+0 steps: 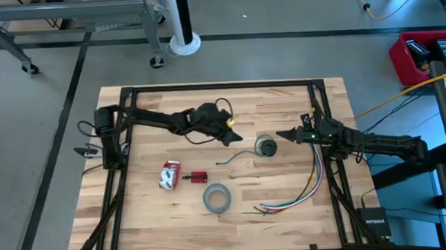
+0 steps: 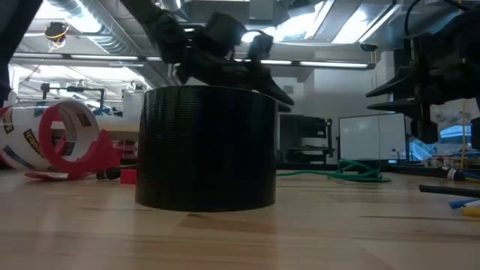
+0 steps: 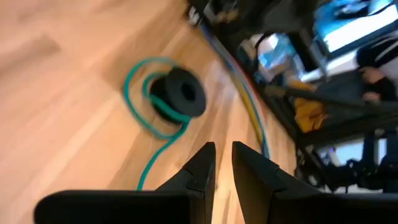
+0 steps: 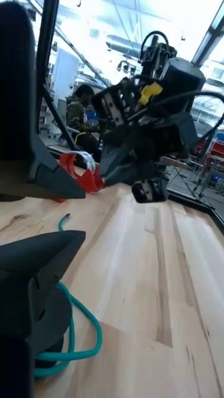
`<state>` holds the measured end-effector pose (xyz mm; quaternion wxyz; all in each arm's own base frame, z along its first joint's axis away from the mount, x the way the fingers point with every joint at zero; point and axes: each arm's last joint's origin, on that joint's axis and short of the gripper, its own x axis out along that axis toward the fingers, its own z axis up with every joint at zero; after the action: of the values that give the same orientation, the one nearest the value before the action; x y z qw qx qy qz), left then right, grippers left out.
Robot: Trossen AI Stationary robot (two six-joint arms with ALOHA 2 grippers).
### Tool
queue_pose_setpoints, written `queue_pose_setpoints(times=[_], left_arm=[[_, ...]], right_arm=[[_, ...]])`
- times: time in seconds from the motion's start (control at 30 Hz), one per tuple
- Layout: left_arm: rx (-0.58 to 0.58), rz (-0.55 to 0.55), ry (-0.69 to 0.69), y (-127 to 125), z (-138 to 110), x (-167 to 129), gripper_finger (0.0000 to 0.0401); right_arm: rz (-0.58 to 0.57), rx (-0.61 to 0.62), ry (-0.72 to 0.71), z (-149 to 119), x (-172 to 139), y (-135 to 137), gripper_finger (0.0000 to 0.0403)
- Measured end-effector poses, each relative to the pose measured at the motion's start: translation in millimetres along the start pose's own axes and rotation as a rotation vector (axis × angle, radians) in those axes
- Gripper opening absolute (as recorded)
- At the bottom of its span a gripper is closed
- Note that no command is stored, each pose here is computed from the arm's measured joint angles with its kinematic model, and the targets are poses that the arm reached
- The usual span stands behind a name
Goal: Coil cords
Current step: Prepare the spool
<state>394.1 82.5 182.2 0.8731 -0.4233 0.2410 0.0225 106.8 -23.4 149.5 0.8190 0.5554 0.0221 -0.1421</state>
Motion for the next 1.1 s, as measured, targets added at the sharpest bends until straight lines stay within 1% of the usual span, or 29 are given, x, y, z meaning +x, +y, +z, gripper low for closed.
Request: queue_pose_setpoints(times=[0.07, 0.13, 0.3, 0.47, 0.6, 0.73, 0.83, 0.93, 1.1], left_arm=[[-0.015, 0.032, 0.049, 3, 4, 6, 0.0047], [-0.011, 0.046, 0.06, 4, 9, 10, 0.0047], [0.01, 0.007, 0.026, -3, 27, 22, 0.0047], [0.027, -0.012, 0.035, -3, 34, 36, 0.0047], [0.006, 0.008, 0.061, 6, 31, 48, 0.0047], [-0.047, 0.027, 0.089, 17, 22, 64, 0.0047], [-0.079, 0.031, 0.112, 21, 15, 75, 0.0047], [-0.084, 0.022, 0.126, 21, 9, 86, 0.0047], [-0.056, -0.026, 0.113, 9, 13, 96, 0.0047]], right_arm=[[-0.002, 0.006, 0.0, 0, 0, 0, 0.0097], [-0.003, 0.007, 0.0, 0, 0, 0, 0.0097], [-0.006, 0.007, -0.004, 0, 0, 0, 0.0097], [-0.008, 0.007, -0.005, 0, 0, -1, 0.0097], [-0.008, 0.006, -0.003, 0, 0, -1, 0.0097], [-0.009, 0.004, -0.002, 0, 0, -1, 0.0097], [-0.008, 0.004, 0.0, 0, 0, -1, 0.0097], [-0.008, 0.012, 0.002, 0, 0, -1, 0.0097], [-0.026, 0.042, 0.045, -2, 2, -2, 0.0097]])
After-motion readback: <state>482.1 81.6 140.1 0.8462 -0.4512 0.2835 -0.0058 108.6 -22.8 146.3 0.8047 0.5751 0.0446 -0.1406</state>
